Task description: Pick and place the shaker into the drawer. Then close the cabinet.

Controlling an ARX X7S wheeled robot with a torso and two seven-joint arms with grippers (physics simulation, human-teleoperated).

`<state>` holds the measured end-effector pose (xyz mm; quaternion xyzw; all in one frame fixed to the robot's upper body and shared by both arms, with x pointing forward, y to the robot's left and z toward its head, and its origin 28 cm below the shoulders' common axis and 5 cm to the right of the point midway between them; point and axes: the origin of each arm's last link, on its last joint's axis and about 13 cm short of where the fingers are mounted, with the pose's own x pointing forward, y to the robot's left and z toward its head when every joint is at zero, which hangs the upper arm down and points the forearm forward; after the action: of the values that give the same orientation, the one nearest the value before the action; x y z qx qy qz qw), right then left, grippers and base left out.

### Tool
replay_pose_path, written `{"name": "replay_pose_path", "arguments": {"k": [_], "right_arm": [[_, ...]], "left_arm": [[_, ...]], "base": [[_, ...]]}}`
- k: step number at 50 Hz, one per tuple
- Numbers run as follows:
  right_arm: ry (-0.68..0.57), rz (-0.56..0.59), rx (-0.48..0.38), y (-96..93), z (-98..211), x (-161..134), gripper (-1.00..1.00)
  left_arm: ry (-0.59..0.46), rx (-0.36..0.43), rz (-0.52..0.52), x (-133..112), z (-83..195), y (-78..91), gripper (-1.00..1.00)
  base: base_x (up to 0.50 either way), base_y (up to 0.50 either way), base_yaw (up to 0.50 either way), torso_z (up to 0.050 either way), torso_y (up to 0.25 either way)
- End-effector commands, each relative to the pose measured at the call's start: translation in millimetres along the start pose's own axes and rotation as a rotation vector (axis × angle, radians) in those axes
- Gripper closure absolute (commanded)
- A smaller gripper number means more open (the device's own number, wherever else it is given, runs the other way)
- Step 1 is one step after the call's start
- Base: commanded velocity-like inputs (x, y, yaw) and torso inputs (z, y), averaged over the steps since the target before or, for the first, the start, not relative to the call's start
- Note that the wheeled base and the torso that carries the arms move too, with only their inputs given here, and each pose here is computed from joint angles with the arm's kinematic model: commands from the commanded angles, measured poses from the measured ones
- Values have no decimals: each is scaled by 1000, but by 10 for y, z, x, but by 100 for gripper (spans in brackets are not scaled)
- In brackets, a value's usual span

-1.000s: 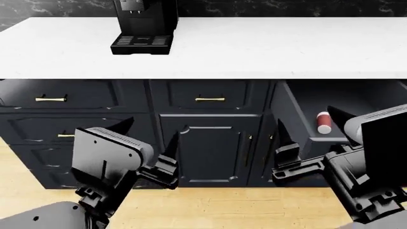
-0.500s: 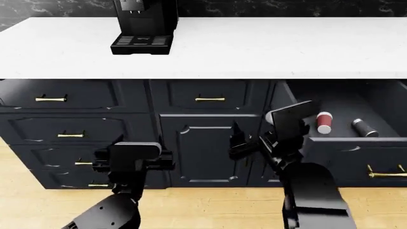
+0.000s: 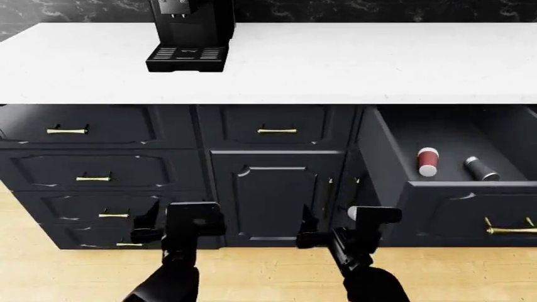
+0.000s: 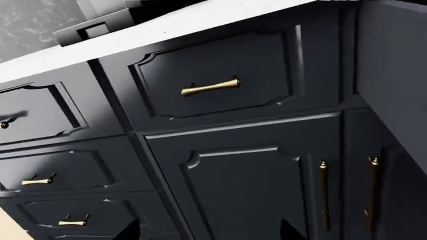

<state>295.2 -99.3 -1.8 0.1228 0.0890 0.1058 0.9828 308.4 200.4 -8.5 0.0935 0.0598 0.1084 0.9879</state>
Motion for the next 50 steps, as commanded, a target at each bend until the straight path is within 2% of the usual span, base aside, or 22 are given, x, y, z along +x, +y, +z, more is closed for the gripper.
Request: {"name": "replay_pose_path", "arguments": {"k": [1, 2, 5, 10, 12, 19, 23, 28, 34, 40, 45, 50], "right_arm": [[-5, -83, 89, -67, -242, -71, -100], [2, -94, 90, -79, -254, -63, -100], [48, -118, 71, -108, -302, -33, -100], [70, -142, 51, -125, -315, -61, -100], [60, -150, 66, -133, -305, -82, -100], [46, -152, 91, -138, -306, -80, -100], [37, -148, 94, -144, -310, -77, -100], [53, -129, 58, -124, -318, -73, -100], [56, -114, 27, -97, -309, -87, -100], [25, -89, 5, -68, -277, -108, -100], [8, -78, -12, -55, -261, -125, -100], [8, -64, -28, -48, -257, -130, -100]], "left_arm": [[82, 14, 15, -4, -89, -77, -100], [132, 23, 34, -42, -177, -59, -100], [102, 71, -29, -123, -194, -44, -100], [68, 259, -189, -127, -327, -149, -100], [64, 295, -225, -125, -362, -175, -100], [170, 166, -208, -53, -342, -131, -100], [166, 131, -185, -67, -348, -120, -100], [179, 102, -169, -141, -297, -82, -100], [142, 71, -149, -80, -279, -84, -100], [107, 24, -185, -111, -230, -67, -100], [67, 27, -186, -118, -221, -67, -100], [69, 2, -184, -141, -209, -58, -100]], "base": [[0, 0, 0, 0, 0], [0, 0, 0, 0, 0], [0, 0, 0, 0, 0], [0, 0, 0, 0, 0], [0, 0, 0, 0, 0], [0, 0, 0, 0, 0], [0, 0, 0, 0, 0], [0, 0, 0, 0, 0], [0, 0, 0, 0, 0], [0, 0, 0, 0, 0], [0, 0, 0, 0, 0], [0, 500, 0, 0, 0]]}}
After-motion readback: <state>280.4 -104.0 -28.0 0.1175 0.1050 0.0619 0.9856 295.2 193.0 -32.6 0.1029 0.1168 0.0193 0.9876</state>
